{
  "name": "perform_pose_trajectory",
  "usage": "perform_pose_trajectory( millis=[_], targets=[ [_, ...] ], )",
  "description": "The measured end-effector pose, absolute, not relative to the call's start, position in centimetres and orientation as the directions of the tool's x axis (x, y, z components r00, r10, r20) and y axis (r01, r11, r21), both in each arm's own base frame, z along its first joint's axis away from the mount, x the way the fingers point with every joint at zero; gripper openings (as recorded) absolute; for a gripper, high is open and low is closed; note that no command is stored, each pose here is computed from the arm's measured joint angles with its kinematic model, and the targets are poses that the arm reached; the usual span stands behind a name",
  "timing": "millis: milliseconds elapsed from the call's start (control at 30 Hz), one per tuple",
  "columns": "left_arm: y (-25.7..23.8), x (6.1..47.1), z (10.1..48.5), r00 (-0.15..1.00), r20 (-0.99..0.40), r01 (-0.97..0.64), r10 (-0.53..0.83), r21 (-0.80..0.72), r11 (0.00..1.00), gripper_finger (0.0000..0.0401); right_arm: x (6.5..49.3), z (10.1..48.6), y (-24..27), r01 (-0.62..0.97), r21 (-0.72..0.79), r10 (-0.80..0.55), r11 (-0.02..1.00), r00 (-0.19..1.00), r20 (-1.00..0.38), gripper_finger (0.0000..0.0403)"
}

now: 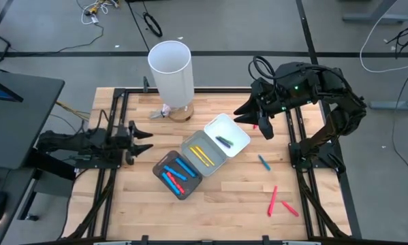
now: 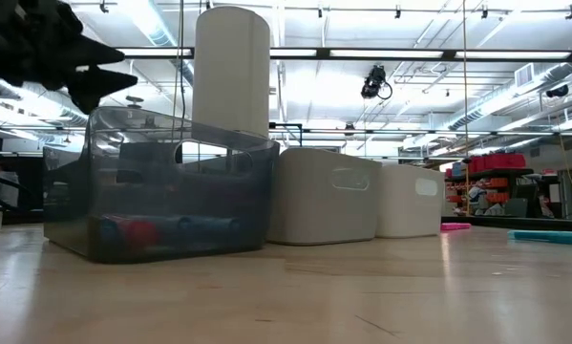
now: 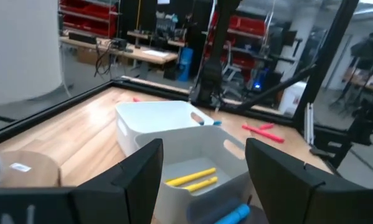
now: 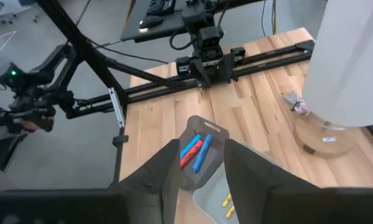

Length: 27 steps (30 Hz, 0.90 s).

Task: Pick & Place Markers
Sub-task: Put the top pink marker into the gray bin

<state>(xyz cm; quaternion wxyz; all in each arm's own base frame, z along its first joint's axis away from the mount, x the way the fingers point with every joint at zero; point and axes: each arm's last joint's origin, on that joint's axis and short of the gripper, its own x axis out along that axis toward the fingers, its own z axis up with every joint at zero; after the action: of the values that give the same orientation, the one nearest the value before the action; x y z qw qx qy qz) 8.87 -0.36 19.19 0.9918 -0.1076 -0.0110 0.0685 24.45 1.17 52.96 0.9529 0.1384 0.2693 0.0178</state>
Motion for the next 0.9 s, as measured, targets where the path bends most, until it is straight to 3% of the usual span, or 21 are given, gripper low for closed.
perform_pose_trajectory(
  millis=[267,500,600,900],
  targets=[
    [-0.5,9.6,17.5,0.988,0.083,-0.106,0.130,-0.247,0.963,0.0234,24.7,52.2,1.0,0.155,0.270,0.027,0.950,0.823,-0.568,0.0125],
    [-0.5,9.6,17.7,0.985,0.112,-0.097,0.131,-0.266,0.959,0.0234,23.9,51.0,0.6,0.314,0.231,-0.076,0.921,0.727,-0.682,0.0125],
    [-0.5,9.6,17.6,0.986,0.102,-0.098,0.130,-0.278,0.956,0.0234,23.3,50.5,0.5,0.404,0.251,-0.094,0.880,0.666,-0.740,0.0125],
    [-0.5,9.6,17.6,0.986,0.101,-0.106,0.131,-0.222,0.969,0.0234,23.3,50.1,0.3,0.557,0.405,-0.084,0.725,0.655,-0.751,0.0125]
  ],
)
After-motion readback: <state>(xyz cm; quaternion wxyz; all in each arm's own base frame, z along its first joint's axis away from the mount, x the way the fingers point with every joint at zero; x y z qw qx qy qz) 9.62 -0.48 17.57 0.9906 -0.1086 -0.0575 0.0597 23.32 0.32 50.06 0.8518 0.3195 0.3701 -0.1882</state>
